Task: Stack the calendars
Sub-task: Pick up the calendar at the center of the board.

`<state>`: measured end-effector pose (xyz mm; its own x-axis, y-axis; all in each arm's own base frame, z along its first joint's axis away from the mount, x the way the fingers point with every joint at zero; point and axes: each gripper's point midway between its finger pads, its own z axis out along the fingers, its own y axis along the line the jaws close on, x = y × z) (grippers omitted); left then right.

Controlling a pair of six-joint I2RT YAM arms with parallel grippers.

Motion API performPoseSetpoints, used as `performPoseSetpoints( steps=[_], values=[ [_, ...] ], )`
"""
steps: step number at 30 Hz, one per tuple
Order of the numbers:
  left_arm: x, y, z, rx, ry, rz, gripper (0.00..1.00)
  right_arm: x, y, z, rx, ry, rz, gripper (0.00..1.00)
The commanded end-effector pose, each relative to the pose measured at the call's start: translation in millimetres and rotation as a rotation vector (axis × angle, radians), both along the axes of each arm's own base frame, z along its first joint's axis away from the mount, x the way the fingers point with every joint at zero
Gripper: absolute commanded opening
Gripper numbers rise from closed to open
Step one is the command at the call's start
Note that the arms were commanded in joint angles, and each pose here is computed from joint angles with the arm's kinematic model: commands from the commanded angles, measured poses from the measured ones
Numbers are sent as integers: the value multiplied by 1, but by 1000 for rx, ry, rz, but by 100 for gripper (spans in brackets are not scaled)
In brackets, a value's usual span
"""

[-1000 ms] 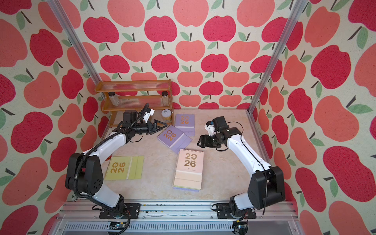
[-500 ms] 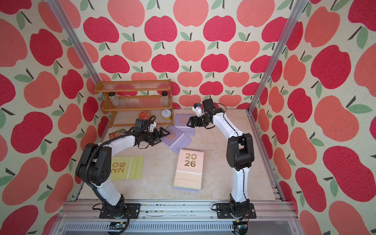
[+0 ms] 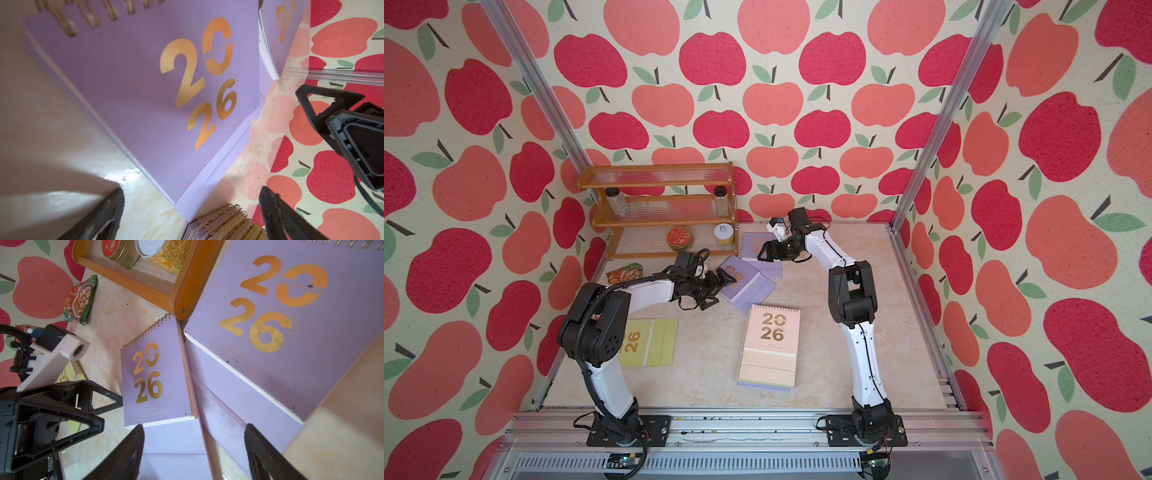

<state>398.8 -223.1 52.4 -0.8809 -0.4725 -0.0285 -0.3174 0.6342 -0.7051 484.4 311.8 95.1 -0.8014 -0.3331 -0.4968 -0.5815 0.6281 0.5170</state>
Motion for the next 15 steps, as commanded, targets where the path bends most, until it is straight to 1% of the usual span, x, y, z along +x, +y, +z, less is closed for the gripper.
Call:
performPoseSetpoints(
  steps=[1, 6, 15],
  values=[
    [-8, 7, -25, 32, 85, 64, 100, -3, 19, 3, 44, -23, 61, 78],
    [-11, 7, -29, 31, 102, 70, 99, -6, 25, -16, 16, -2, 87, 78],
    [-16, 1, -37, 18, 111, 87, 100, -20, 32, -50, -7, 81, 125, 77]
  ],
)
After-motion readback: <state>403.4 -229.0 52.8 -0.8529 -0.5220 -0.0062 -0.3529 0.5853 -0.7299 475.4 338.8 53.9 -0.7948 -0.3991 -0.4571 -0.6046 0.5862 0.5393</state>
